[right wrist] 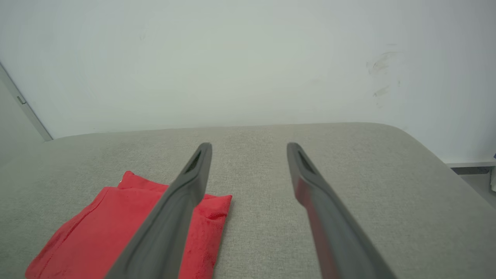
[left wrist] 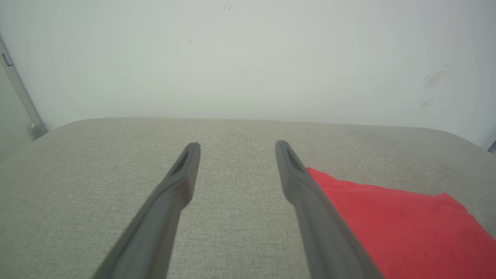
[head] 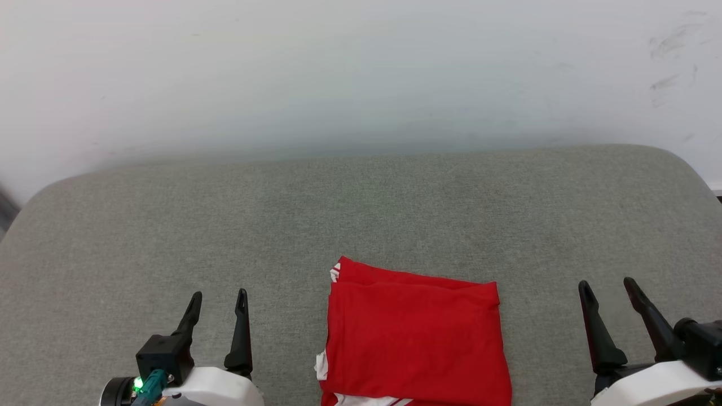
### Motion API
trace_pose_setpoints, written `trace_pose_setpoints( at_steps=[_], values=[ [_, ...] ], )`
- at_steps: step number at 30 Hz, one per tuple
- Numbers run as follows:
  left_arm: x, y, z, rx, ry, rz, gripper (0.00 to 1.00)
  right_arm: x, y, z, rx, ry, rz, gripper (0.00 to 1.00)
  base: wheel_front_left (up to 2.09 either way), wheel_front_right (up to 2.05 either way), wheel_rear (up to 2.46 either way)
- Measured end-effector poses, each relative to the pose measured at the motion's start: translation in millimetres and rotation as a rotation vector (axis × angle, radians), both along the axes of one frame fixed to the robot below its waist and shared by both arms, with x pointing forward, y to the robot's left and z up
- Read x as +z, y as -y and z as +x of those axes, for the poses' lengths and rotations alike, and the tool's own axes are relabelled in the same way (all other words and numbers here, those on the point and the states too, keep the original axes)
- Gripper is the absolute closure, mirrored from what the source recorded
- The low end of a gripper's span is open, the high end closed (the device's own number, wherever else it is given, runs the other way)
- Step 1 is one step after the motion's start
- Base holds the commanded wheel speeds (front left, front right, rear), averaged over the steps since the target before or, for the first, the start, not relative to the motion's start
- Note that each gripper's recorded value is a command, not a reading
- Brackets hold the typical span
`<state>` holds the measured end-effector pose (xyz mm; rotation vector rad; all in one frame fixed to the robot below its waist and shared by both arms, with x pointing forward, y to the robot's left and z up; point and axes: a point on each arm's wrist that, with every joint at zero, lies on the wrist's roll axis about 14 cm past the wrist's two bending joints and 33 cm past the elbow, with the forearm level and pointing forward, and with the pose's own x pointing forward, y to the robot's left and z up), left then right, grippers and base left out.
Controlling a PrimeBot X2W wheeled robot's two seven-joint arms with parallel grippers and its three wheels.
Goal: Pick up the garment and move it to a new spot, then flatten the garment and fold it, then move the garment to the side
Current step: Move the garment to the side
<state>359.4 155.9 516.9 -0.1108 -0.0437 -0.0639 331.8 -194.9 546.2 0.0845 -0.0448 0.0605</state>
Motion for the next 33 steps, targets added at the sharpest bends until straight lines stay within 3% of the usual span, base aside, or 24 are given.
trace_pose_setpoints(
  at_steps=[4,8,12,16,22,28,33],
  values=[
    [1,-3,1,0.010,0.005,-0.010,0.00,-17,6,-1,-0.018,-0.086,0.084,0.00,0.00,0.00,0.00],
    [3,-10,2,0.026,0.013,-0.021,0.00,-40,39,2,-0.098,-0.208,0.193,0.00,0.00,0.00,0.00],
    [6,-13,2,0.038,0.025,-0.030,0.00,-65,75,7,-0.169,-0.362,0.265,0.00,0.00,0.00,0.00],
    [10,-19,6,0.059,0.041,-0.040,0.00,-89,83,18,-0.165,-0.529,0.326,0.00,0.00,0.00,0.00],
    [9,-26,11,0.090,0.046,-0.047,0.00,-145,40,20,-0.050,-0.855,0.485,0.00,0.00,0.00,0.00],
    [-2,-40,17,0.132,0.018,-0.040,0.00,-158,-43,43,0.187,-0.980,0.682,0.00,0.00,0.00,0.00],
    [-11,-47,19,0.148,-0.005,-0.021,0.00,-164,-78,48,0.279,-1.023,0.800,0.00,0.00,0.00,0.00]
  ],
)
